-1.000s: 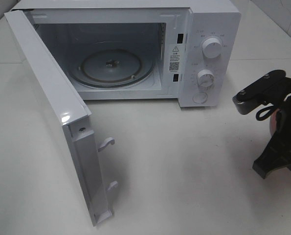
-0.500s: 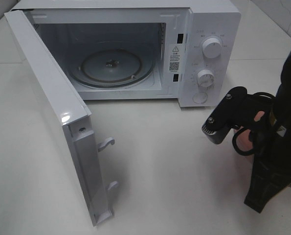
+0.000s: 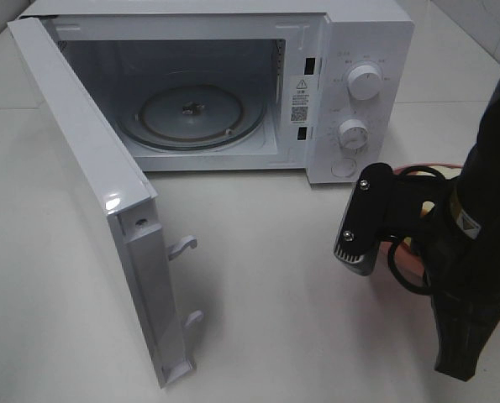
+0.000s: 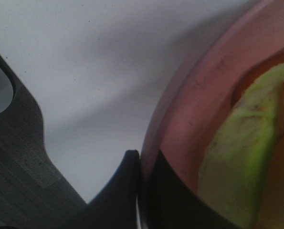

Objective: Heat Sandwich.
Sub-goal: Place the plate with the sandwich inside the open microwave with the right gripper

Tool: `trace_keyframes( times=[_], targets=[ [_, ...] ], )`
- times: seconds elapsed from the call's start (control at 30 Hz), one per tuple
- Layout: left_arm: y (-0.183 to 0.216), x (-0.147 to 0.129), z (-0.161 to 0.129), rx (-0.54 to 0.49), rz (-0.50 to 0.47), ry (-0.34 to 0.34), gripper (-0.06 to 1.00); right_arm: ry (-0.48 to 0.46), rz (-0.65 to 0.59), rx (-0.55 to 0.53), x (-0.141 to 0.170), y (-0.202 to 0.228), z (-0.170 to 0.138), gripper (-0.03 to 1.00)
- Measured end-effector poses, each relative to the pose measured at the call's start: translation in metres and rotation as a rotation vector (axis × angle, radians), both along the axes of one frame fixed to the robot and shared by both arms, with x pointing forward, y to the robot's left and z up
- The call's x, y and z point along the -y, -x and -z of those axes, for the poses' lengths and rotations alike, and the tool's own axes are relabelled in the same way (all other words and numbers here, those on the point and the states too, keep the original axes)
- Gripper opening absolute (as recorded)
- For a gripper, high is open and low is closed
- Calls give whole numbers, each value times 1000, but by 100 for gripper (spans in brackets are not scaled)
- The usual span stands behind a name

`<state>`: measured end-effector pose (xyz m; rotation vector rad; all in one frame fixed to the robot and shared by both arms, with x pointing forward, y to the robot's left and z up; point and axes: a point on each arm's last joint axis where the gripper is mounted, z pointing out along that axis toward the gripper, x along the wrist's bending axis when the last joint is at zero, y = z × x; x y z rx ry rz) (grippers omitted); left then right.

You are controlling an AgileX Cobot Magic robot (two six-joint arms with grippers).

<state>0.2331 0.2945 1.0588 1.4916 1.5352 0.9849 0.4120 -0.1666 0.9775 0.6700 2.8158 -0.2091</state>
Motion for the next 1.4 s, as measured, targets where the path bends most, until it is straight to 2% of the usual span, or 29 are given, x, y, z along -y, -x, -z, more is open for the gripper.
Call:
trace_keyframes(
  times=[0.4, 0.83, 0.97, 1.13, 1.27, 1.4],
  targets=[
    [0, 0, 0, 0, 0, 0, 97, -23, -218, 17, -7, -5, 0, 4],
    [0, 0, 0, 0, 0, 0, 97, 8, -509, 16, -11, -8, 0, 5],
    [0, 0, 0, 0, 0, 0, 97, 24, -641, 18, -12, -9, 0, 5],
    [0, 0, 0, 0, 0, 0, 97, 32, -707, 22, -14, -10, 0, 5],
    [0, 0, 0, 0, 0, 0, 97, 40, -820, 42, -17, -11, -1, 5],
    [0, 0, 0, 0, 0, 0, 97, 23, -821, 69, -19, -13, -1, 6]
  ],
)
